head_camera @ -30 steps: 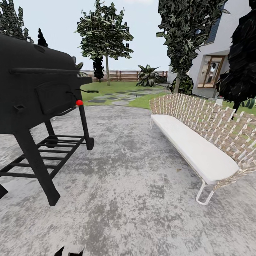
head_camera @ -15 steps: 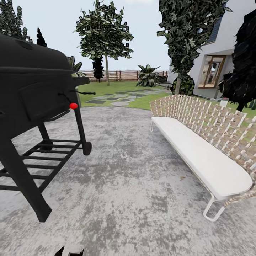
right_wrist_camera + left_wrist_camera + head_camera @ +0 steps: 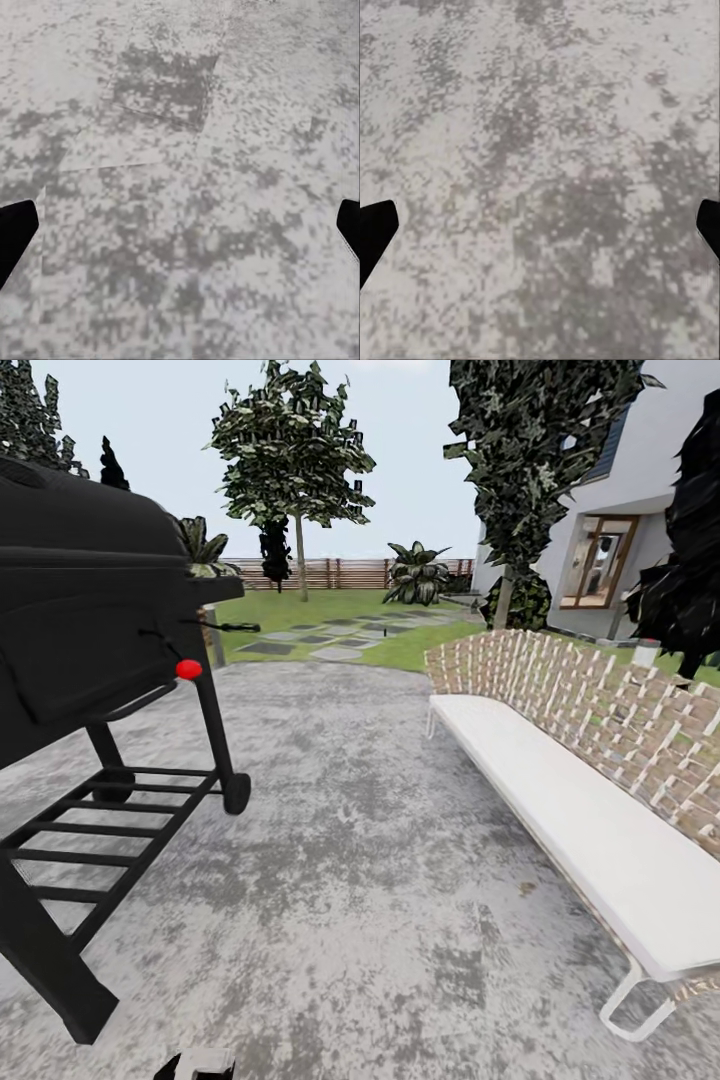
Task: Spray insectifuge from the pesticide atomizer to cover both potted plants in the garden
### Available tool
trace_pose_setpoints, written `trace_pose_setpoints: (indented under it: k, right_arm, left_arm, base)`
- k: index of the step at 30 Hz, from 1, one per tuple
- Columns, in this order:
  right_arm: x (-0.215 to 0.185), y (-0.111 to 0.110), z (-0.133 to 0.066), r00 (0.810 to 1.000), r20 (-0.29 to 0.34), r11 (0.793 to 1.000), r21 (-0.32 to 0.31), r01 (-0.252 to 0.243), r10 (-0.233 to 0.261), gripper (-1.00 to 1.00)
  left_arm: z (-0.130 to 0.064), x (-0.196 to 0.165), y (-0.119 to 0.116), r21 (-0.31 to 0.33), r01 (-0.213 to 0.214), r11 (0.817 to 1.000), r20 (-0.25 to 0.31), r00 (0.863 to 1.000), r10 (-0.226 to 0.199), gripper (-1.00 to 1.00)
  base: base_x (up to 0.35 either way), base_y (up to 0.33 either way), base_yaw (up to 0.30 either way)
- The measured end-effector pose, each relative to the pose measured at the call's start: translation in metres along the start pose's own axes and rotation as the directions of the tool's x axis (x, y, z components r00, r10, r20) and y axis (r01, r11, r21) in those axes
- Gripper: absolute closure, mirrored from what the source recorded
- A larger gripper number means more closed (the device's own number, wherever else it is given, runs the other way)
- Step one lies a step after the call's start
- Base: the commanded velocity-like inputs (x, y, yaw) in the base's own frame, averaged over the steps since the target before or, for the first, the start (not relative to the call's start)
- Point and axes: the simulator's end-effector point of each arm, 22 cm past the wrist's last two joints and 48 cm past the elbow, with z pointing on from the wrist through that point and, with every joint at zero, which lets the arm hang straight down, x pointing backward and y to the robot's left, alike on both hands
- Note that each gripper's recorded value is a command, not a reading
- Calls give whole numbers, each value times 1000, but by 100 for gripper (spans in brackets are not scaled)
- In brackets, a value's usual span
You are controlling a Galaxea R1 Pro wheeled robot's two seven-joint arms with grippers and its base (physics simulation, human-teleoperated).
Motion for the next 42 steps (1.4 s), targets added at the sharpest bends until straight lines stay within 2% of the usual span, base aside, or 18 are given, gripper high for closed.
trace_pose_setpoints:
  k: [9,25,42]
  right_arm:
    - [0,0,0,1000,0,1000,0,0,0,-100]
    - [0,0,0,1000,0,1000,0,0,0,-100]
    - [0,0,0,1000,0,1000,0,0,0,-100]
  left_arm:
    - [0,0,-1,1,0,1000,0,1000,0,-100]
    - [0,0,0,0,-1,1000,0,1000,1,-100]
    - [0,0,0,0,-1,1000,0,1000,1,-100]
  base:
    - [331,-34,0]
    - [294,-142,0]
    - [336,-8,0]
